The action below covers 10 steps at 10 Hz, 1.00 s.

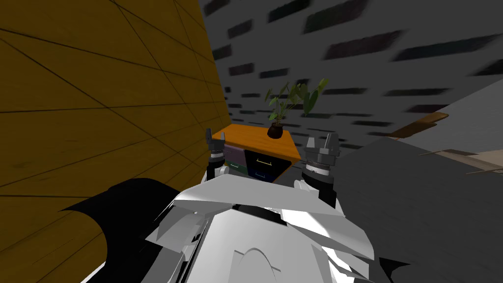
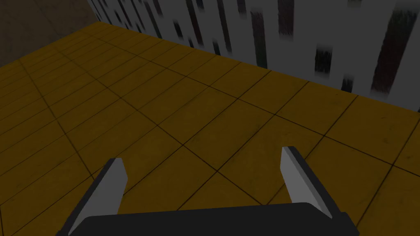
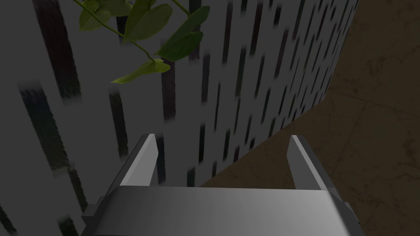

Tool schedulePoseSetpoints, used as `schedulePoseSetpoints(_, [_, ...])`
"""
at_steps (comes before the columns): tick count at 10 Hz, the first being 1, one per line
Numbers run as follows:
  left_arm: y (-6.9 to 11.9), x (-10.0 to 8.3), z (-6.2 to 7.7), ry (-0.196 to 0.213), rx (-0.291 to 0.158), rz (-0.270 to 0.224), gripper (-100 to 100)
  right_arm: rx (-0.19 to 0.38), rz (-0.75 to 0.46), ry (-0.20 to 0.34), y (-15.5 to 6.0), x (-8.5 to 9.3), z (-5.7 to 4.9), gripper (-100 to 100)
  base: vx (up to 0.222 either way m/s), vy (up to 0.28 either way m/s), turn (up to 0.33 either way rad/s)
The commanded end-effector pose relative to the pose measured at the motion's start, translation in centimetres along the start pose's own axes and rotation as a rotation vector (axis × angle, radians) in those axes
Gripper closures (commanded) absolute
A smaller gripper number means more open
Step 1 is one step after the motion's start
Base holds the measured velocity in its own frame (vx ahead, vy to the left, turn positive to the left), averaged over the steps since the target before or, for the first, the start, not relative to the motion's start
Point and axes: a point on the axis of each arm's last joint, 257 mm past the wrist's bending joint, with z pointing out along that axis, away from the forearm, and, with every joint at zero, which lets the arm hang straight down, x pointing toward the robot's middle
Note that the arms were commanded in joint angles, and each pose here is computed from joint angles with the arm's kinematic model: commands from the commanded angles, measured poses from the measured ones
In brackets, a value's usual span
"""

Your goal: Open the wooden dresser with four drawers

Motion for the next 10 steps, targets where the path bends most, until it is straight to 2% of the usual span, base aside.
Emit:
schedulePoseSetpoints(1, [0.00, 0.00, 0.00, 0.000, 0.000, 0.000, 0, 0.000, 0.000, 0.000, 0.00, 0.00, 0.00, 0, 0.000, 0.000, 0.000])
schedulePoseSetpoints(9, [-0.02, 0.00, 0.01, 0.000, 0.000, 0.000, 0, 0.000, 0.000, 0.000, 0.02, 0.00, 0.01, 0, 0.000, 0.000, 0.000])
schedulePoseSetpoints(10, [0.44, 0.45, -0.03, 0.035, -0.012, 0.009, -100, 0.000, 0.000, 0.000, 0.02, 0.00, 0.01, 0, 0.001, -0.010, -0.014])
